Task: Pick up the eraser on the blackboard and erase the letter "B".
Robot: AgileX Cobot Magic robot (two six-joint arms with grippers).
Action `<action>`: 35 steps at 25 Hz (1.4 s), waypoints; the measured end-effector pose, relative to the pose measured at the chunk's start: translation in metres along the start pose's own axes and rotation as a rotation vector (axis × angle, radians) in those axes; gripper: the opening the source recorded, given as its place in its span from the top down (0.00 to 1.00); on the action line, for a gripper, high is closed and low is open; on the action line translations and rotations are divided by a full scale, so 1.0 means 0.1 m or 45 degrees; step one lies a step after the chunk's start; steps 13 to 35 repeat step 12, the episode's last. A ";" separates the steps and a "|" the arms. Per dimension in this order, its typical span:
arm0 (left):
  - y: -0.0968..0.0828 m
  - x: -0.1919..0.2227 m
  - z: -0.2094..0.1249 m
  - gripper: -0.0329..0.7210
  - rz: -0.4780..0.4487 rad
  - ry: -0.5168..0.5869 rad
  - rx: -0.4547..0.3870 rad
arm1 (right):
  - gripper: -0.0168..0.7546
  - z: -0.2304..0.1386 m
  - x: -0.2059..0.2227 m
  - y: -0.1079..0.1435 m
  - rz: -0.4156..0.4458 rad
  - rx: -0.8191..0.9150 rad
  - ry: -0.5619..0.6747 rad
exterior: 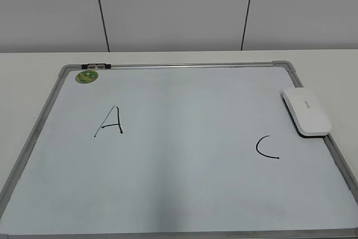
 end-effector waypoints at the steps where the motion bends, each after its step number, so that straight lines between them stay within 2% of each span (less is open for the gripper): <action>1: 0.00 0.00 0.00 0.64 0.000 0.000 0.000 | 0.31 0.00 0.00 0.00 0.000 0.000 0.000; 35: 0.00 0.00 0.00 0.64 0.000 0.000 0.000 | 0.31 0.00 0.00 0.00 0.000 0.001 0.000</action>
Point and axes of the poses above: a point on each arm's last joint axis where the gripper is mounted, x pointing out along that axis toward the gripper, y along the wrist's bending axis when the last joint is at zero, z = x × y, the point moved 10 cm from there along x, pointing out along that axis toward the gripper, and after that the axes turned 8 degrees about -x, right-handed, at the moved point
